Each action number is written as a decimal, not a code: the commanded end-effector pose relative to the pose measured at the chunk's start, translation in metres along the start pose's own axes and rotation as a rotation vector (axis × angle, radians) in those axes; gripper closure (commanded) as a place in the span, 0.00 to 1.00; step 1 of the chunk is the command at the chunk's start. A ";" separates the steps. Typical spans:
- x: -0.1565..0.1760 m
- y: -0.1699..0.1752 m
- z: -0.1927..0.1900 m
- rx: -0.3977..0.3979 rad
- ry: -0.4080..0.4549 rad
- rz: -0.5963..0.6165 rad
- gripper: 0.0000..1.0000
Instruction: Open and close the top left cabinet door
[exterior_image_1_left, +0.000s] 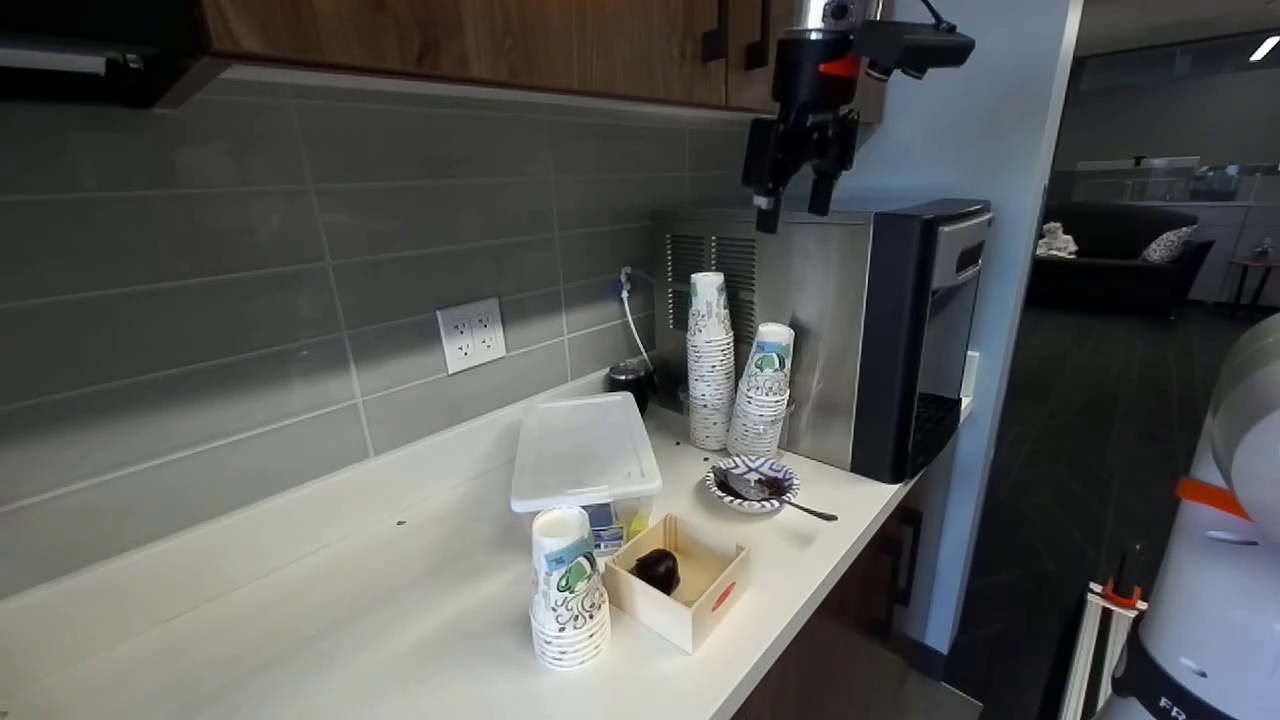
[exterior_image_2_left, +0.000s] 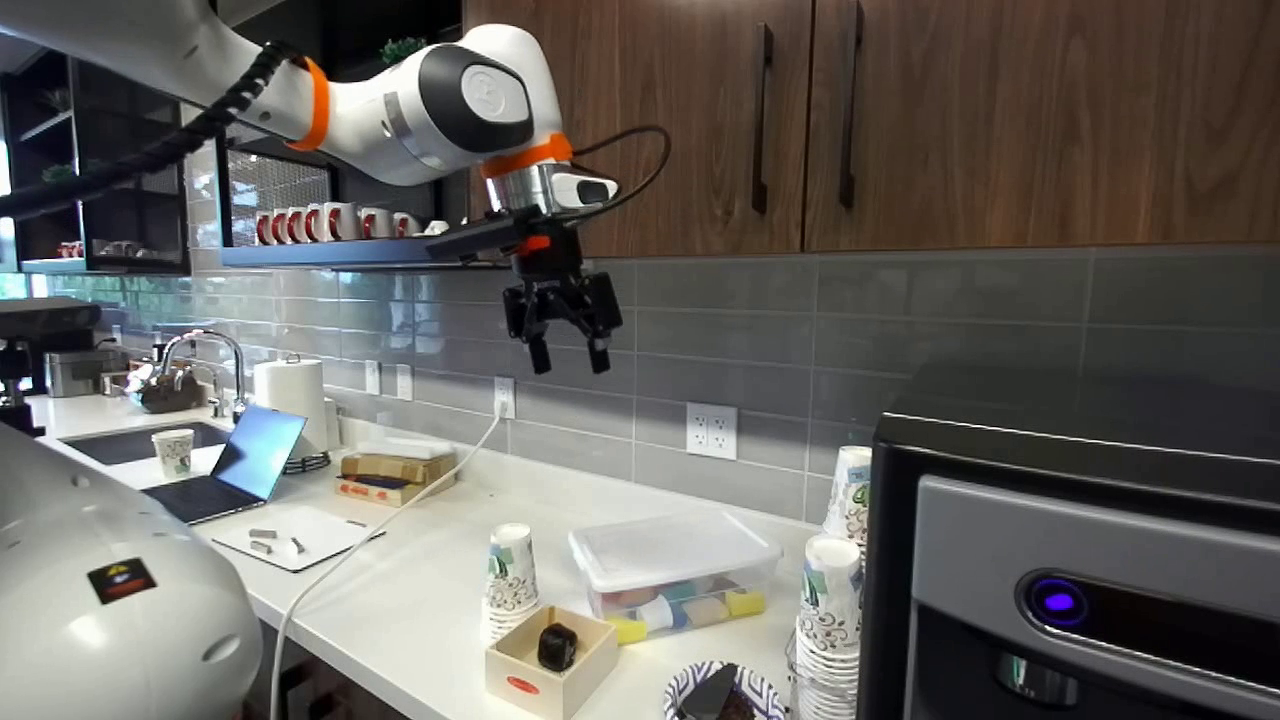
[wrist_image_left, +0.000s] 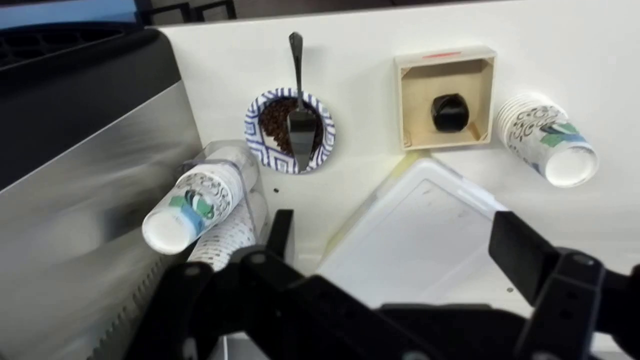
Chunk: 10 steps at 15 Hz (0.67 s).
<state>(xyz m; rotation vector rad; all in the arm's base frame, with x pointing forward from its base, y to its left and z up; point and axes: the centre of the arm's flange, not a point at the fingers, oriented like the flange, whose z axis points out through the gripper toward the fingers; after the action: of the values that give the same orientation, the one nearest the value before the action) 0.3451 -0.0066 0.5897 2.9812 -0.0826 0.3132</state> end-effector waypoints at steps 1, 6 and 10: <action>0.031 -0.008 -0.041 -0.136 0.137 0.048 0.00; 0.054 -0.005 -0.095 -0.277 0.368 0.102 0.00; 0.071 0.008 -0.123 -0.355 0.500 0.113 0.00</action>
<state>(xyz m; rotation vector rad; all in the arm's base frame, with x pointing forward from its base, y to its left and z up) 0.3724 0.0064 0.7019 2.5689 -0.1948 0.8551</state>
